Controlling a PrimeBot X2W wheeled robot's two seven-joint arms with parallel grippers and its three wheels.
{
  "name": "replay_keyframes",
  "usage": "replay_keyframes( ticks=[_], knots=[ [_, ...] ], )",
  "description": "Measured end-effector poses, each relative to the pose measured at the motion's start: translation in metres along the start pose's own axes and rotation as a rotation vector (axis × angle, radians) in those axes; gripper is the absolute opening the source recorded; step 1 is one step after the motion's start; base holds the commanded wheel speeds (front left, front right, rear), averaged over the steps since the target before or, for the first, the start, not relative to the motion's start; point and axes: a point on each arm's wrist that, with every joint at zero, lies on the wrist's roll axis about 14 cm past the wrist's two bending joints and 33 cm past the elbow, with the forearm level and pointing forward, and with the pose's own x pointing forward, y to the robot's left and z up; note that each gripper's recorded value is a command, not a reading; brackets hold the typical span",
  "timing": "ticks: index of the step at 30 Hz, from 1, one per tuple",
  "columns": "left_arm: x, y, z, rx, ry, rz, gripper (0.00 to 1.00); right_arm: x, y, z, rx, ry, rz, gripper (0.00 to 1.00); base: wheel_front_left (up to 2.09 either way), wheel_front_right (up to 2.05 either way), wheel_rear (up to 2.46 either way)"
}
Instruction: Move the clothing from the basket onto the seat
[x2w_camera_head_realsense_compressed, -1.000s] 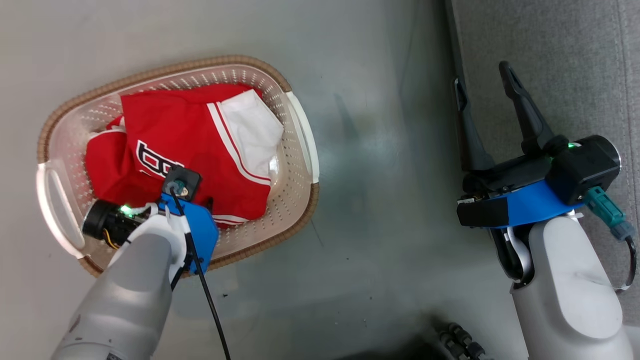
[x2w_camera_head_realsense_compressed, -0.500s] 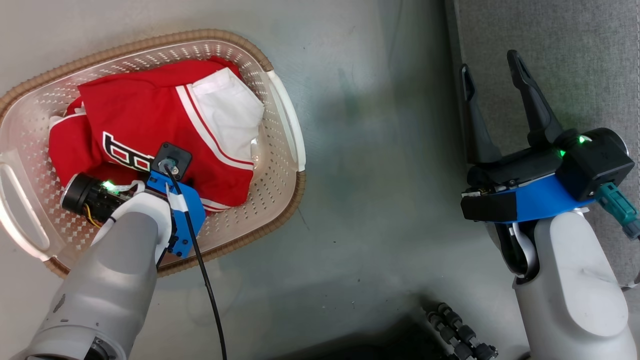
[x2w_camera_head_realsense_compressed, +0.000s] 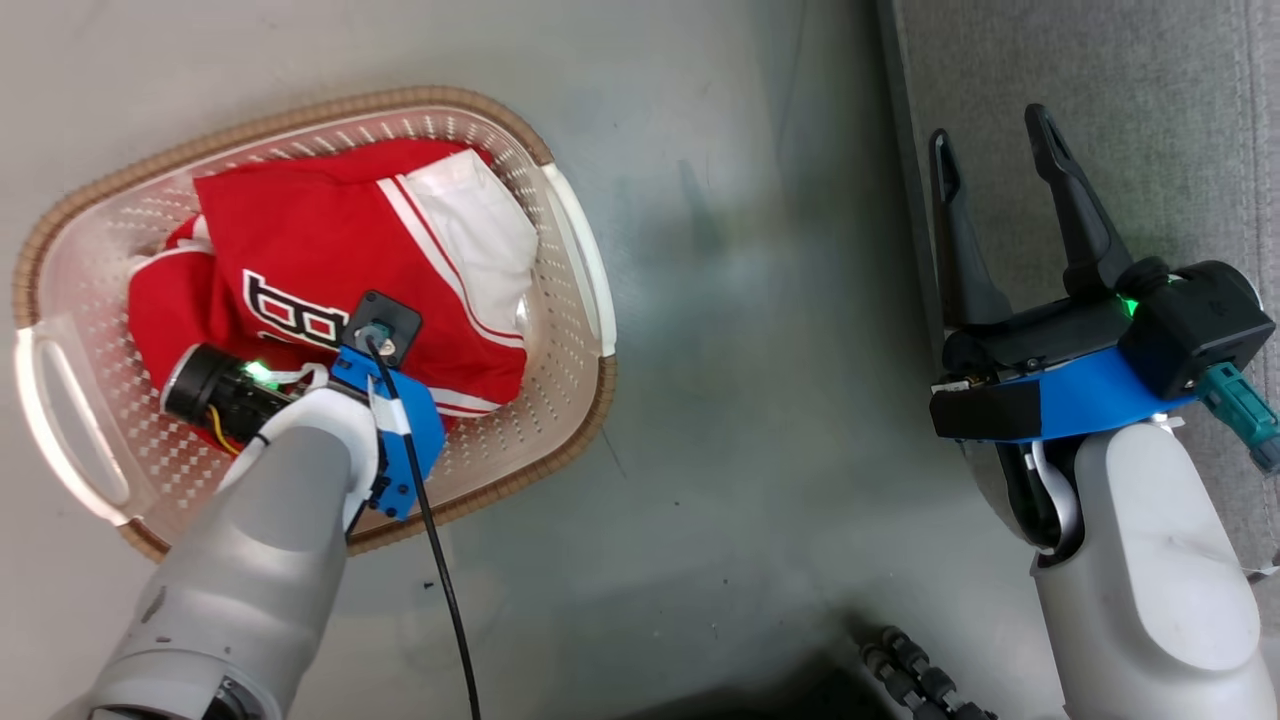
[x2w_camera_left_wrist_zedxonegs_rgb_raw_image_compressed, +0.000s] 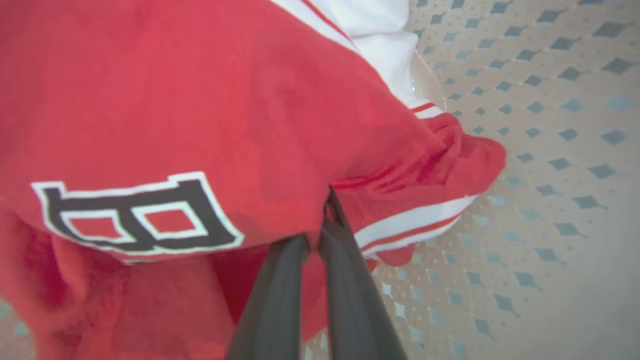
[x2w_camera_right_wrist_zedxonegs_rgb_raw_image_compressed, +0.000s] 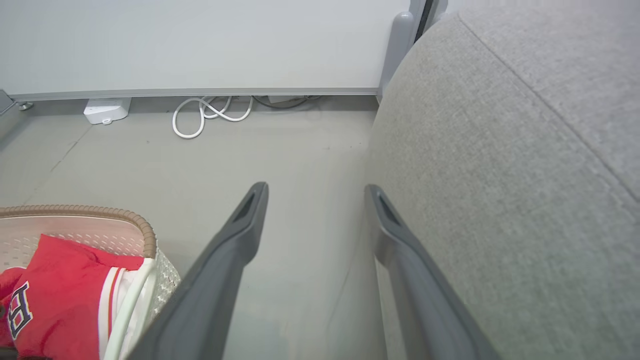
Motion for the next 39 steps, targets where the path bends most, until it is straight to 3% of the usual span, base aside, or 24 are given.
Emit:
replay_keyframes(
  ticks=[21, 31, 39],
  knots=[
    [-0.100, -0.051, 0.083, -0.044, -0.431, -0.018, 0.00, -0.030, 0.019, 0.071, -0.002, -0.131, 0.040, 1.00, 0.00, 0.00, 0.00],
    [-0.176, -0.050, 0.128, -0.090, -0.678, 0.041, 0.00, -0.062, 0.031, 0.101, 0.002, -0.190, 0.069, 1.00, 0.00, 0.00, 0.00],
    [-0.254, -0.044, 0.176, -0.063, -0.920, 0.109, 0.00, -0.086, 0.039, 0.122, 0.002, -0.238, 0.089, 1.00, 0.00, 0.00, 0.00]
  ],
)
